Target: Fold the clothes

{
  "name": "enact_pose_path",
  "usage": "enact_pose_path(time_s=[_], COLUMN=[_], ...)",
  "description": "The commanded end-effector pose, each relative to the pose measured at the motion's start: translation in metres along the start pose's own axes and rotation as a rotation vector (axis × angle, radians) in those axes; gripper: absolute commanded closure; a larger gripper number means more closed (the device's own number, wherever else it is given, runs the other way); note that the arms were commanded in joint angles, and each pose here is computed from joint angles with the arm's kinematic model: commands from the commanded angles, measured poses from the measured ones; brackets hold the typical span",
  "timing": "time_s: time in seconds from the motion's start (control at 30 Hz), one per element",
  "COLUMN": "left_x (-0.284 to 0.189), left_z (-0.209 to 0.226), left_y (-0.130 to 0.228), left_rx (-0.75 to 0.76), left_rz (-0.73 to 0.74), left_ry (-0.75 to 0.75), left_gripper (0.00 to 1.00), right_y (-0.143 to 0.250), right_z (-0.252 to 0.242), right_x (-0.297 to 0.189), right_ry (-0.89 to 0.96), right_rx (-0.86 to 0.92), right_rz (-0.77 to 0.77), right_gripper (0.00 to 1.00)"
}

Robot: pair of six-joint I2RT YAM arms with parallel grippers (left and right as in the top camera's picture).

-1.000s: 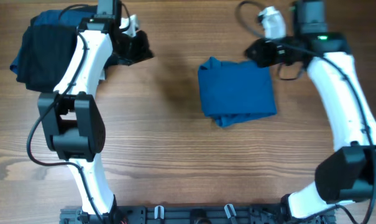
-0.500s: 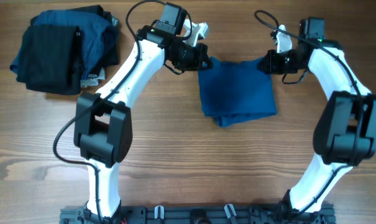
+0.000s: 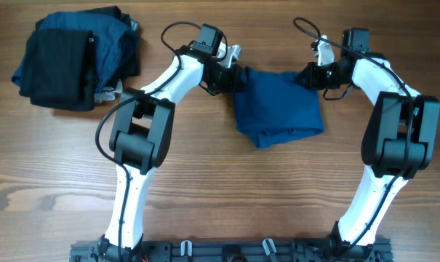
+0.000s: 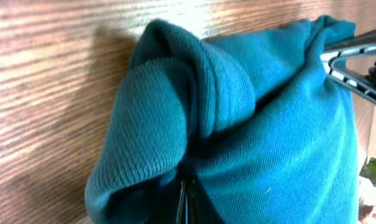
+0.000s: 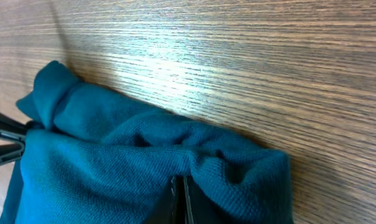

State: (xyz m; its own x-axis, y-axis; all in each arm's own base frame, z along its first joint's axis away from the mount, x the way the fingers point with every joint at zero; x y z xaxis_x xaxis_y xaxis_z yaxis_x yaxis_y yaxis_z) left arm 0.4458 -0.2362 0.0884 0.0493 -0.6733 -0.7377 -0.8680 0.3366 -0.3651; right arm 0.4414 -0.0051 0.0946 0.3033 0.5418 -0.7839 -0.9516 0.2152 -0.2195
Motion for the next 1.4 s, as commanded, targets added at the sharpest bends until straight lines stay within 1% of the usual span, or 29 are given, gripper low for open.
enact_pose_path(time_s=[0.0, 0.07, 0.13, 0.23, 0.3, 0.37, 0.4, 0.5, 0.6, 0.73, 0.8, 0.87, 0.93, 0.97, 1.17, 1.23, 1.3, 1.37], left_x=[-0.004, -0.016, -0.035, -0.053, -0.057, -0.057, -0.056, -0.056, -0.056, -0.055, -0.049, -0.042, -0.033, -0.029, -0.016, -0.025, -0.04, -0.067], left_z=[0.001, -0.008, -0.022, -0.036, -0.039, -0.039, -0.038, -0.038, -0.037, -0.036, -0.032, -0.027, -0.022, -0.02, -0.01, -0.014, -0.021, -0.04], left_y=[-0.004, -0.011, -0.018, -0.024, -0.026, -0.026, -0.026, -0.027, -0.028, -0.028, -0.027, -0.024, -0.02, -0.019, -0.014, -0.02, -0.029, -0.04], left_rx=[0.008, 0.028, 0.051, 0.075, 0.083, 0.083, 0.08, 0.086, 0.087, 0.086, 0.081, 0.07, 0.059, 0.057, 0.043, 0.056, 0.071, 0.104], left_rz=[-0.026, -0.055, -0.087, -0.122, -0.134, -0.133, -0.131, -0.141, -0.147, -0.145, -0.139, -0.122, -0.103, -0.096, -0.074, -0.1, -0.133, -0.193], left_ry=[-0.057, -0.056, -0.055, -0.053, -0.053, -0.056, -0.061, -0.061, -0.068, -0.076, -0.079, -0.079, -0.079, -0.079, -0.083, -0.11, -0.146, -0.165], left_gripper=[0.96, 0.96, 0.96, 0.96, 0.96, 0.96, 0.96, 0.96, 0.96, 0.96, 0.96, 0.96, 0.96, 0.96, 0.96, 0.96, 0.96, 0.96], right_y=[-0.003, -0.008, 0.001, 0.034, 0.05, 0.065, 0.074, 0.088, 0.111, 0.141, 0.153, 0.16, 0.163, 0.164, 0.166, 0.163, 0.158, 0.146], right_z=[0.014, 0.033, 0.061, 0.084, 0.089, 0.093, 0.095, 0.09, 0.084, 0.072, 0.061, 0.048, 0.034, 0.031, 0.029, 0.034, 0.044, 0.064], right_x=[-0.013, -0.036, -0.07, -0.098, -0.1, -0.094, -0.085, -0.062, -0.034, -0.005, 0.008, 0.02, 0.029, 0.032, 0.032, 0.028, 0.019, -0.001], right_ry=[-0.077, -0.137, -0.231, -0.254, -0.267, -0.326, -0.415, -0.458, -0.52, -0.527, -0.518, -0.433, -0.313, -0.283, -0.269, -0.292, -0.339, -0.403], right_rx=[-0.053, -0.08, -0.129, -0.136, -0.145, -0.167, -0.192, -0.208, -0.235, -0.279, -0.267, -0.217, -0.123, -0.088, -0.054, -0.054, -0.091, -0.149], right_rz=[0.004, -0.024, -0.016, 0.104, 0.189, 0.253, 0.264, 0.271, 0.279, 0.283, 0.259, 0.233, 0.186, 0.169, 0.174, 0.181, 0.189, 0.183], right_gripper=[0.96, 0.96, 0.96, 0.96, 0.96, 0.96, 0.95, 0.96, 0.96, 0.96, 0.96, 0.96, 0.96, 0.96, 0.96, 0.96, 0.96, 0.96])
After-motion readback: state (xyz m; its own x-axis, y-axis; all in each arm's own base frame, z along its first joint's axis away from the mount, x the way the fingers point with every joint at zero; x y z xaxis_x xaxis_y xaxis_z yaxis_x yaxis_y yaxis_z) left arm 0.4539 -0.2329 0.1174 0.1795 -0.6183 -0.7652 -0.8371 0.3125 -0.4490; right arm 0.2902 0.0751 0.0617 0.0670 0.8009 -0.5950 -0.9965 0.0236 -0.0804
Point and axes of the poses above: each gripper's point midway between its finger pads, its own x axis out along the fingers, its own z axis along the line the jaws close on, y = z × x, the point moved 10 cm from there along -x, back along the fingers, and after that the axes turned 15 degrees about x, right-handed, at the moved point
